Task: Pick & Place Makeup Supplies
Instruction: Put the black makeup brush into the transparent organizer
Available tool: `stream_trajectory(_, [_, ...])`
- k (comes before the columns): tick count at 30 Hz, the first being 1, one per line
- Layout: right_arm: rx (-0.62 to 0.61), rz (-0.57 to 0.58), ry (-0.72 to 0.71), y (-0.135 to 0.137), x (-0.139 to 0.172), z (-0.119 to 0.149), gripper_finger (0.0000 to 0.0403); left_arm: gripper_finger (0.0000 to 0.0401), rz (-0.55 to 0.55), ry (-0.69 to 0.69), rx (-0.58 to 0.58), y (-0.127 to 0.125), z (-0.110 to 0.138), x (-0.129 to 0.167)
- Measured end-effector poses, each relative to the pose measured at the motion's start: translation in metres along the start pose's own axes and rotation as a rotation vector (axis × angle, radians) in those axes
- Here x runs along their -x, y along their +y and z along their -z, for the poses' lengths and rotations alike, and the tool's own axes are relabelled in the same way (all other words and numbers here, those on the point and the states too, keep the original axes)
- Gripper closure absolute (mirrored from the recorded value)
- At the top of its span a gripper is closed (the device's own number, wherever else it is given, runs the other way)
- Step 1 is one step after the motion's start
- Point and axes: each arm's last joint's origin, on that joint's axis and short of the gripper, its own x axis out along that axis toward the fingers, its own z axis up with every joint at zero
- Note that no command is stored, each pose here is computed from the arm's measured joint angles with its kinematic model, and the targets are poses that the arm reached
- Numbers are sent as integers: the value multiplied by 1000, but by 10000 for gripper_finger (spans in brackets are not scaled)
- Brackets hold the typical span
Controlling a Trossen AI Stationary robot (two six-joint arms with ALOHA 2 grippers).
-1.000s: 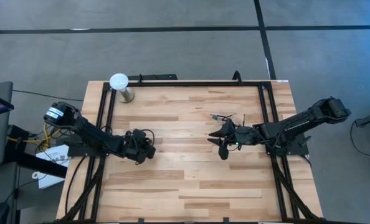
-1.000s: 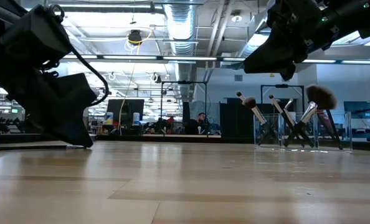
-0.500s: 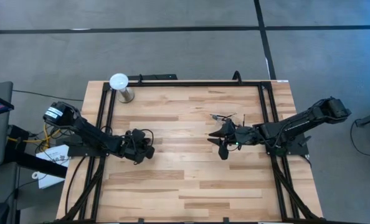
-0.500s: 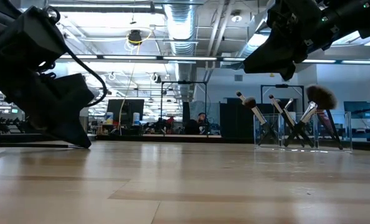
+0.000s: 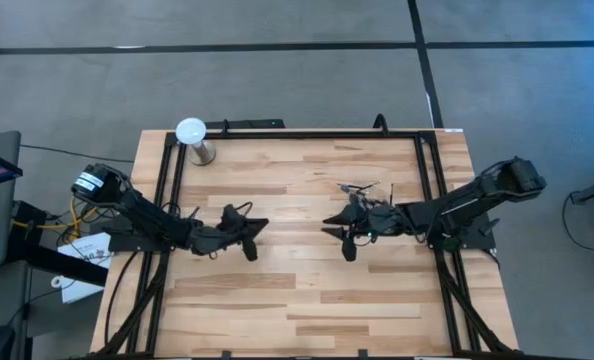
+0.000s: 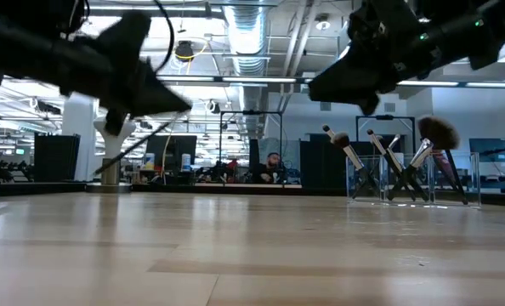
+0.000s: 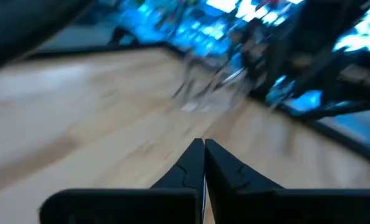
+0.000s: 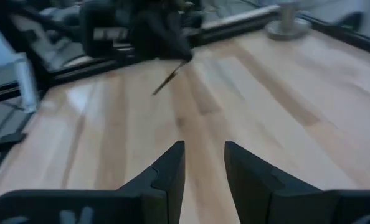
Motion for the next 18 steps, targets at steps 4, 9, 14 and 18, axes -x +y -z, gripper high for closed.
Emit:
stream_trajectory(4, [-18,-98,-126,3,-20,2,300,395,84,-72,0,-6,-12,-1])
stream_trajectory(9, [-31,-104,-174,6,-56,10,300,395,93,-73,-6,-5,-13,-2])
stream_trajectory(14, [-31,-86,-159,11,-99,12,300,395,116,-77,5,-6,-14,-2])
stream_trajectory(18, [-38,-86,-190,14,-125,3,300,395,146,-93,18,-8,-17,-1])
